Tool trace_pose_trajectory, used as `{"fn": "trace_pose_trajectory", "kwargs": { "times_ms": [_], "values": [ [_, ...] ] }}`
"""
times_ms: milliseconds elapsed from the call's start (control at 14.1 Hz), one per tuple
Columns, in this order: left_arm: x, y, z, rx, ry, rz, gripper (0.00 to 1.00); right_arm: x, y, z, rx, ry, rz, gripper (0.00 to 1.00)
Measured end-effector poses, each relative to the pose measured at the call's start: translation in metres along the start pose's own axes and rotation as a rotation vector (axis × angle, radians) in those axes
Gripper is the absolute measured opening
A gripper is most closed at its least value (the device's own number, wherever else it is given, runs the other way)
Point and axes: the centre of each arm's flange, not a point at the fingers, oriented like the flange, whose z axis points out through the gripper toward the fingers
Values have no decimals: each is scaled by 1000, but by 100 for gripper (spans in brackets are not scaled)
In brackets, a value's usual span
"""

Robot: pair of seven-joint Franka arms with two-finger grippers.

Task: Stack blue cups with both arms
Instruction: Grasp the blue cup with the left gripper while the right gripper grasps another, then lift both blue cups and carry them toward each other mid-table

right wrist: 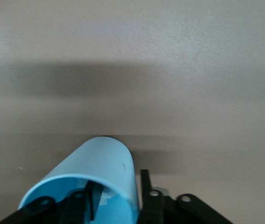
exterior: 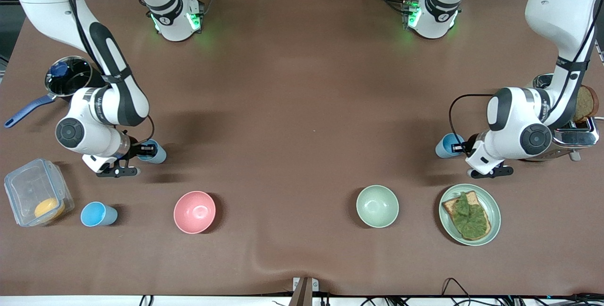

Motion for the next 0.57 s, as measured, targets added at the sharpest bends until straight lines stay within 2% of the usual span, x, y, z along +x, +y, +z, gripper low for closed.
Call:
{"fn": "trace_pose_trajectory", "kwargs": {
  "times_ms": [142,213,284,568],
  "values": [
    [1,1,-18,0,33,1,3,3,-2,-6,0,-2,-3,15],
    [1,1,-29,1,52,0,3,4,-1,-12,1,-14,-3,7],
    [0,0,-41,3,71,0,3,6,-1,-20,3,-31,-3,5],
    [-6,0,-92,0,156,-43,3,15,-16,-58,8,-62,-26,5]
  ]
}}
